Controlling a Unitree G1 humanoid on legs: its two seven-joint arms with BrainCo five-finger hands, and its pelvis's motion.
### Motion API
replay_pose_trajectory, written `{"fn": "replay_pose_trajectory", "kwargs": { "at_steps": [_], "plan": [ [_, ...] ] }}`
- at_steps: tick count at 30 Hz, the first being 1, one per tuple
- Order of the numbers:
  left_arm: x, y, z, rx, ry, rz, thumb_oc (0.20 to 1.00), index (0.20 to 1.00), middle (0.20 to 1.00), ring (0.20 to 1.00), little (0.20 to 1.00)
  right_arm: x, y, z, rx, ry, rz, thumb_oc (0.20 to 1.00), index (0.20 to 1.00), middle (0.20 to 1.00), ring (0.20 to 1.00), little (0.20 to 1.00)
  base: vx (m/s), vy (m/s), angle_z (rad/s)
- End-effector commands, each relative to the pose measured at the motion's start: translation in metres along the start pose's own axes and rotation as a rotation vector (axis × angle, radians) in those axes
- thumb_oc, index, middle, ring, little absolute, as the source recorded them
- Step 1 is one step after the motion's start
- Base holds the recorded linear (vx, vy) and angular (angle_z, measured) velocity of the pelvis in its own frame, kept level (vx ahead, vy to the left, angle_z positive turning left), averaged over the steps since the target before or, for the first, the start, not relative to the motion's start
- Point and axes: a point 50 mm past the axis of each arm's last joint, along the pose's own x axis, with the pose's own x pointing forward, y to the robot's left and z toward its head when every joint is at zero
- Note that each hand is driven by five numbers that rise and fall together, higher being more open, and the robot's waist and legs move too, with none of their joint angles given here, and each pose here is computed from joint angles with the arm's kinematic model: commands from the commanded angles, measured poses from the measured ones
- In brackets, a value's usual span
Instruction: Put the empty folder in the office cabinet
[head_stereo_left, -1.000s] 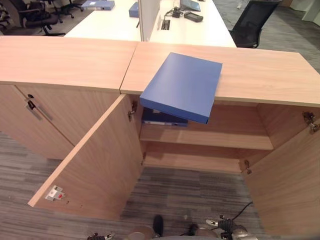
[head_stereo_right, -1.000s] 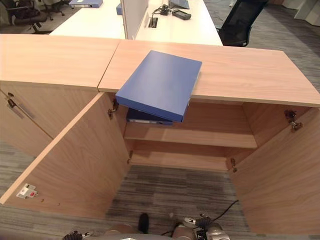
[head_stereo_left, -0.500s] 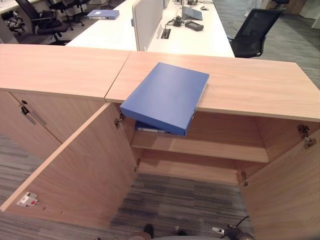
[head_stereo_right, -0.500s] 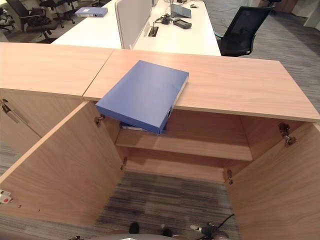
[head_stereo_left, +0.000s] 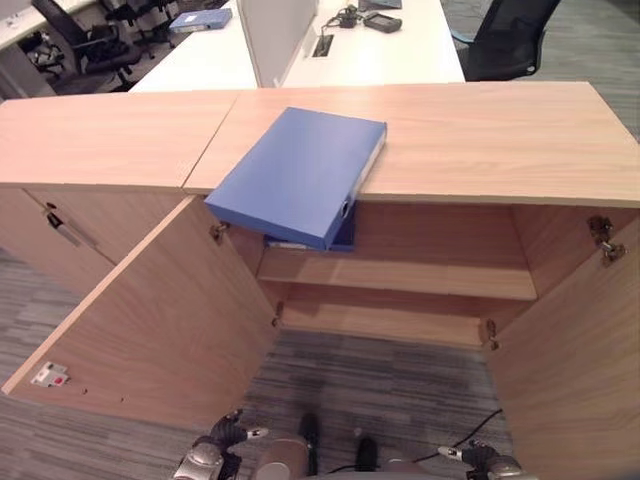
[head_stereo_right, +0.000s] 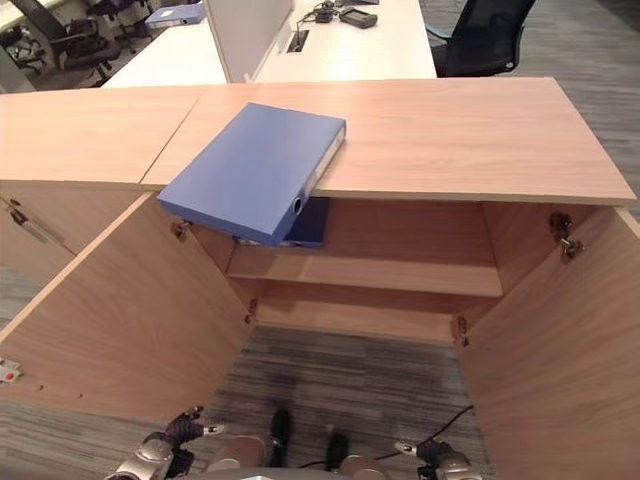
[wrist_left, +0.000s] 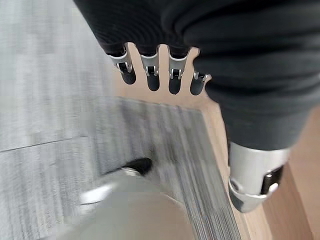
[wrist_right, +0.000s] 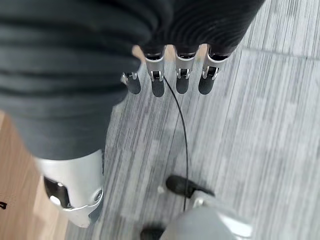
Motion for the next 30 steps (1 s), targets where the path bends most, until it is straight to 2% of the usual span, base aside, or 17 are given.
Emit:
{"fn": "replay_pose_trajectory", "kwargs": {
  "at_steps": [1,6,14,24,29,30],
  "plan": [
    [-0.001,0.006,0.005,0.039,-0.050,-0.015,1.000,1.000,1.000,1.000,1.000,0.000,-0.002,0.005,-0.058,-0.017,0.005,1.000,1.000,1.000,1.000,1.000,0.09,0.215,-0.36],
    [-0.003,0.012,0.008,0.067,-0.066,-0.005,1.000,1.000,1.000,1.000,1.000,0.001,0.008,0.019,-0.092,-0.060,0.030,1.000,1.000,1.000,1.000,1.000,-0.01,0.149,-0.22],
    [-0.003,0.020,0.006,0.110,-0.056,0.030,1.000,1.000,1.000,1.000,1.000,0.000,0.003,0.004,-0.099,0.001,0.012,1.000,1.000,1.000,1.000,1.000,0.05,-0.071,0.03],
    [-0.001,0.006,-0.001,0.014,-0.017,0.023,1.000,1.000,1.000,1.000,1.000,-0.001,0.012,-0.011,-0.106,0.040,0.034,1.000,1.000,1.000,1.000,1.000,0.09,-0.144,0.07],
    [-0.003,0.012,0.024,0.065,-0.147,0.031,1.000,1.000,1.000,1.000,1.000,-0.001,0.013,-0.012,-0.113,0.035,0.028,1.000,1.000,1.000,1.000,1.000,0.05,-0.092,0.03],
    [-0.011,0.020,0.039,0.031,-0.244,0.043,1.000,1.000,1.000,1.000,1.000,-0.001,0.013,-0.011,-0.114,0.027,0.025,1.000,1.000,1.000,1.000,1.000,0.03,-0.058,0.07]
  ]
}}
